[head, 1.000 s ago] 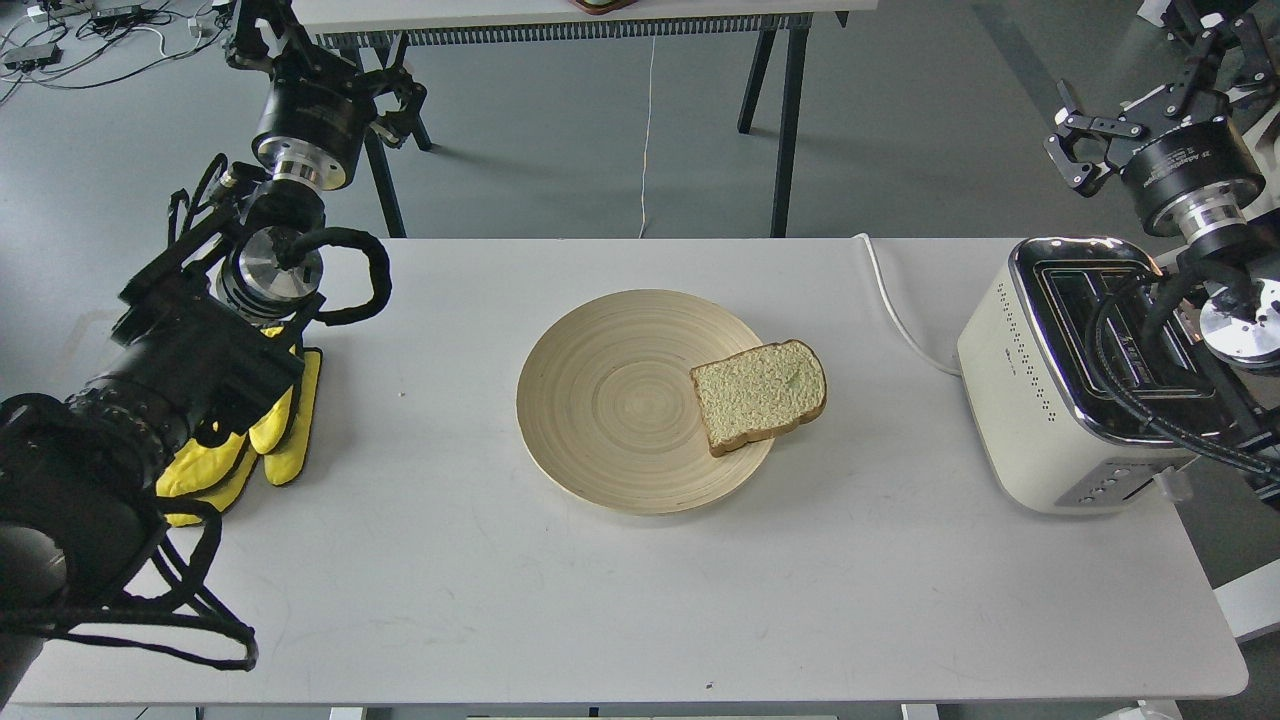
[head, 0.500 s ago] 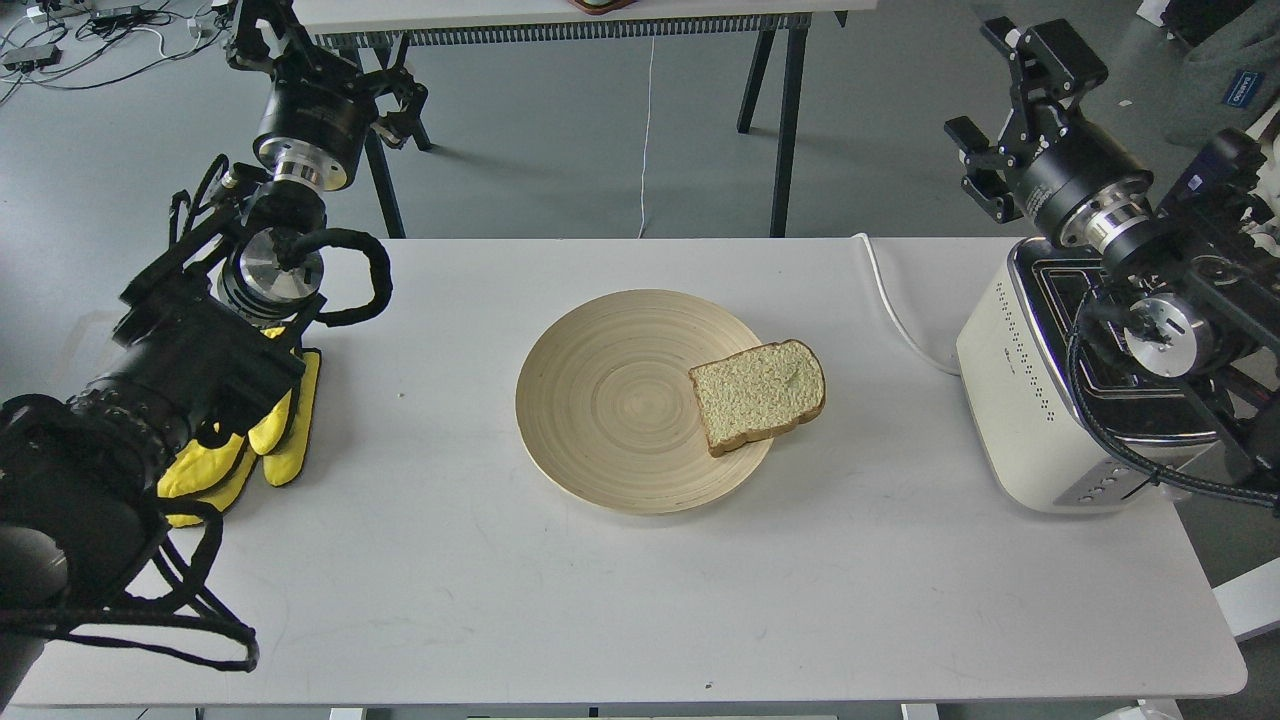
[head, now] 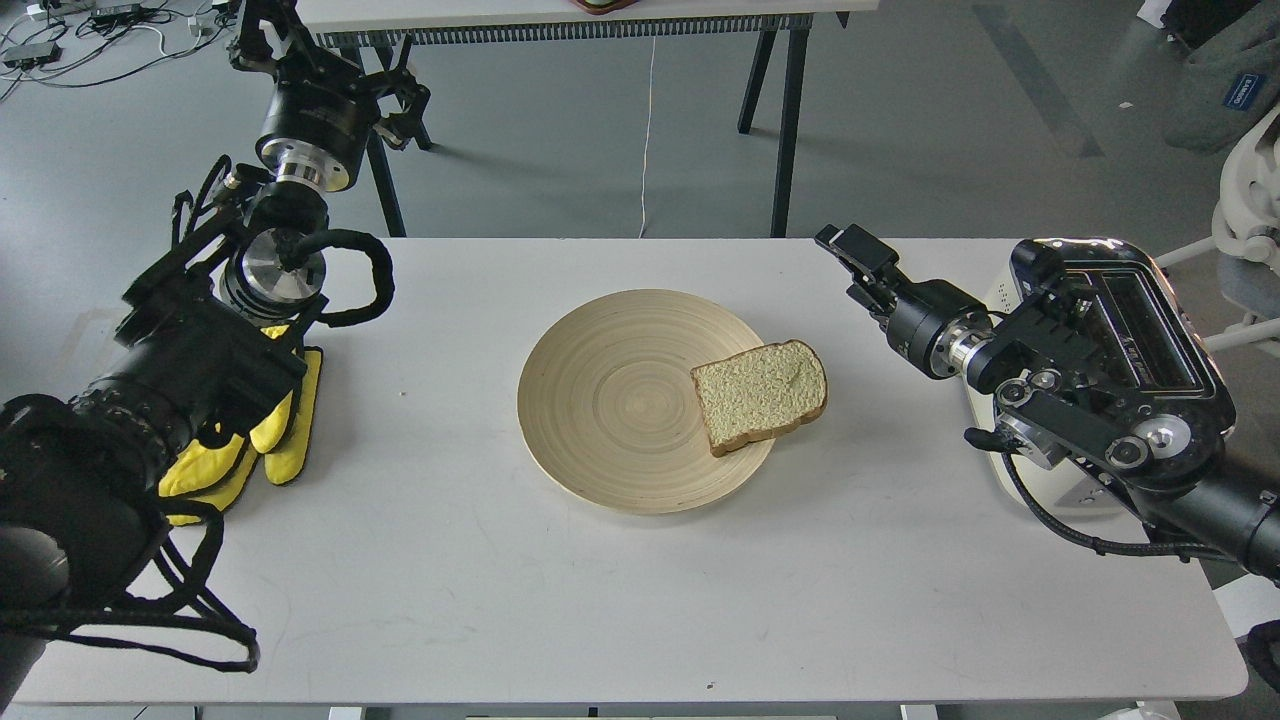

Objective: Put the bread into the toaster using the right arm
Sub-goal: 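Move the right gripper to the bread slice on the plate and grasp it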

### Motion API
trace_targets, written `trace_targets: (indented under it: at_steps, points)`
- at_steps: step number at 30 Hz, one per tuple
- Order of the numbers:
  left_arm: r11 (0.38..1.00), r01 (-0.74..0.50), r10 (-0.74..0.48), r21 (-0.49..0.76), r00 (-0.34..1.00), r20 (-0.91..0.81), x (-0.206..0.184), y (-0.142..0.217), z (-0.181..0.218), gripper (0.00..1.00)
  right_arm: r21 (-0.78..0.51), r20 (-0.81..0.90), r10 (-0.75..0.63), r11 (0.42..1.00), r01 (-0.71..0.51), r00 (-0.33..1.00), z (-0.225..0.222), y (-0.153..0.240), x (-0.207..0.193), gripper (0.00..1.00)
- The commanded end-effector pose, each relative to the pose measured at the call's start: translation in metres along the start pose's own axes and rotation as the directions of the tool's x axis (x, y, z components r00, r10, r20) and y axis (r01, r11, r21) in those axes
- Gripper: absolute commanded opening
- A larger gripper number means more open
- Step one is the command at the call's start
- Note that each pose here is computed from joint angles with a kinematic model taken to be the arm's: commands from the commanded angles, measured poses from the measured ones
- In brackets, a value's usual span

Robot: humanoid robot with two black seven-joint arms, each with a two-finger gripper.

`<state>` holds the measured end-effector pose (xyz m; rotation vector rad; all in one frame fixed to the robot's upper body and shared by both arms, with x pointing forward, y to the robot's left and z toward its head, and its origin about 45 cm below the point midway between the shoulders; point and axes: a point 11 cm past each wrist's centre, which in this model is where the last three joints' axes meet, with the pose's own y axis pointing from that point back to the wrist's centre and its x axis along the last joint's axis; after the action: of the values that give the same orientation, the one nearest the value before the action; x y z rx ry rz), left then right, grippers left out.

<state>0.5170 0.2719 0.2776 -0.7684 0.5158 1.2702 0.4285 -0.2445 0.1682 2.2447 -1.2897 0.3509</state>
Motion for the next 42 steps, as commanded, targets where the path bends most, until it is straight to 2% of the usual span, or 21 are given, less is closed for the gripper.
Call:
trace_targets:
  at_steps: [1,10,18,24,31,34,42]
  points:
    - [1.000,0.001,-0.001,0.000,1.000,0.002,0.000,0.000,0.000,1.00,-0.040,-0.092,-0.047,0.998,0.043,0.995,0.011,-0.006,-0.020,0.92]
    - [1.000,0.000,0.000,0.000,1.000,0.000,0.000,0.000,0.000,1.00,-0.115,-0.153,-0.047,0.993,0.029,0.987,0.040,-0.001,-0.034,0.92]
    - [1.000,-0.006,0.006,0.000,1.000,0.003,0.001,0.000,0.000,1.00,-0.146,-0.097,-0.104,0.985,0.089,0.990,0.057,0.003,-0.077,0.86]
    - [1.000,-0.007,0.007,-0.006,1.000,-0.002,0.001,0.000,0.001,1.00,-0.180,-0.089,-0.114,0.979,0.097,0.989,0.058,0.001,-0.086,0.71]
    - [1.000,-0.009,0.009,-0.011,1.000,-0.005,0.001,-0.001,0.002,1.00,-0.220,-0.087,-0.126,0.970,0.104,0.988,0.060,0.001,-0.091,0.31]
    - [1.000,-0.009,0.009,-0.011,1.000,-0.005,0.001,-0.001,0.002,1.00,-0.224,-0.088,-0.126,0.969,0.104,0.988,0.059,0.000,-0.090,0.19]
    - [1.000,-0.009,0.009,-0.011,1.000,-0.005,0.001,-0.001,0.002,1.00,-0.194,-0.109,-0.111,0.977,0.088,0.988,0.043,-0.004,-0.075,0.12]
